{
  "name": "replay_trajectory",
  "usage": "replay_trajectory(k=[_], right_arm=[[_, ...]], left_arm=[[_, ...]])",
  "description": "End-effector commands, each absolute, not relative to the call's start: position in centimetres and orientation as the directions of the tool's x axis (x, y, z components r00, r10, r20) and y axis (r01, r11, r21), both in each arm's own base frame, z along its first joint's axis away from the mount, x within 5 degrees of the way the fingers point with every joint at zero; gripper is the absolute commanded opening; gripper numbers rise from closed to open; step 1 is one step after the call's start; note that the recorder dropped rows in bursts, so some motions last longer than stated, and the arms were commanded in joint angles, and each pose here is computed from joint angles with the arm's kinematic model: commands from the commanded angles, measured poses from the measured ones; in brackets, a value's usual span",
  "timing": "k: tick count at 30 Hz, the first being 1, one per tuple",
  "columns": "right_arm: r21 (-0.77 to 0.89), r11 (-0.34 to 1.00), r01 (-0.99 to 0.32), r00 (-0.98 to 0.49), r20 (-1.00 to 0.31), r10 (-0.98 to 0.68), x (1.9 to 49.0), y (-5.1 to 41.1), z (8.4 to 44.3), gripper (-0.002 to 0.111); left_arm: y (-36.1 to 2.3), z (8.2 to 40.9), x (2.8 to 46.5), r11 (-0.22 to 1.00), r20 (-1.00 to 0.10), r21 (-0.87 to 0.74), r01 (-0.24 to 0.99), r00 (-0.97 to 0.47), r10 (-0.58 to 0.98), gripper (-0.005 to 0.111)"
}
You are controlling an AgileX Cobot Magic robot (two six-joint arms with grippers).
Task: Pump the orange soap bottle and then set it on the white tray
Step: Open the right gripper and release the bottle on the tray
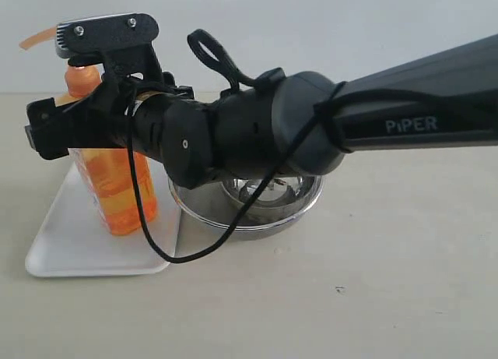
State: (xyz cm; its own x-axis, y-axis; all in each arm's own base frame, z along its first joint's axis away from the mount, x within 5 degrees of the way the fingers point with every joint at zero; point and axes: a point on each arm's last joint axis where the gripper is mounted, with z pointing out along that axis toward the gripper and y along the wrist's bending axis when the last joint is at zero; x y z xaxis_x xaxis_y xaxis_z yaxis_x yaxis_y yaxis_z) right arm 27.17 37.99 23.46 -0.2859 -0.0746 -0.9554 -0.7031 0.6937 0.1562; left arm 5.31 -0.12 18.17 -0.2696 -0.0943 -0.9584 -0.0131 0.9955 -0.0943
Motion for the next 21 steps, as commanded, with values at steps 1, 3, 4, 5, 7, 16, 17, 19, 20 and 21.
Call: replay_trajectory(k=[1, 3, 4, 5, 7, 16, 17, 19, 20, 21], right_arm=[[0.137, 0.683, -0.717, -0.274, -0.957, -0.095, 27.0, 37.8, 24.4, 0.101], [0.131, 0.682, -0.720, -0.271, -0.957, -0.102, 27.0, 37.8, 24.3, 0.091], [0.125, 0.680, -0.723, -0.269, -0.957, -0.111, 27.0, 37.8, 24.3, 0.083], [0.121, 0.678, -0.725, -0.269, -0.956, -0.116, 26.9, 37.8, 24.3, 0.077], [0.128, 0.678, -0.724, -0.280, -0.953, -0.120, 26.9, 37.8, 24.2, 0.060], [0.079, 0.649, -0.757, -0.253, -0.950, -0.180, 26.4, 37.5, 25.3, 0.046], [0.071, 0.644, -0.762, -0.247, -0.951, -0.187, 26.2, 37.5, 25.6, 0.046], [0.062, 0.632, -0.772, -0.237, -0.951, -0.197, 26.0, 37.2, 26.3, 0.046], [0.060, 0.627, -0.776, -0.235, -0.951, -0.200, 25.8, 37.1, 26.7, 0.046], [0.054, 0.622, -0.781, -0.229, -0.952, -0.204, 25.7, 37.0, 27.1, 0.045]], left_arm=[[-0.1, 18.1, 5.3, 0.995, -0.958, -0.094, -0.020, -0.271, -0.096, 0.005], [-0.1, 18.1, 5.3, 0.995, -0.958, -0.094, -0.020, -0.271, -0.096, 0.005], [-0.1, 18.1, 5.3, 0.995, -0.958, -0.094, -0.020, -0.271, -0.096, 0.005], [-0.1, 18.1, 5.3, 0.995, -0.958, -0.094, -0.020, -0.271, -0.096, 0.005], [-0.1, 18.1, 5.3, 0.995, -0.958, -0.094, -0.020, -0.271, -0.096, 0.005], [-0.1, 18.1, 5.3, 0.995, -0.958, -0.094, -0.020, -0.271, -0.096, 0.005], [-0.1, 18.1, 5.3, 0.995, -0.958, -0.094, -0.020, -0.271, -0.096, 0.005], [-0.1, 18.1, 5.3, 0.995, -0.958, -0.094, -0.020, -0.271, -0.096, 0.005], [-0.1, 18.1, 5.3, 0.995, -0.958, -0.094, -0.020, -0.271, -0.096, 0.005], [-0.1, 18.1, 5.3, 0.995, -0.958, -0.094, -0.020, -0.271, -0.096, 0.005]])
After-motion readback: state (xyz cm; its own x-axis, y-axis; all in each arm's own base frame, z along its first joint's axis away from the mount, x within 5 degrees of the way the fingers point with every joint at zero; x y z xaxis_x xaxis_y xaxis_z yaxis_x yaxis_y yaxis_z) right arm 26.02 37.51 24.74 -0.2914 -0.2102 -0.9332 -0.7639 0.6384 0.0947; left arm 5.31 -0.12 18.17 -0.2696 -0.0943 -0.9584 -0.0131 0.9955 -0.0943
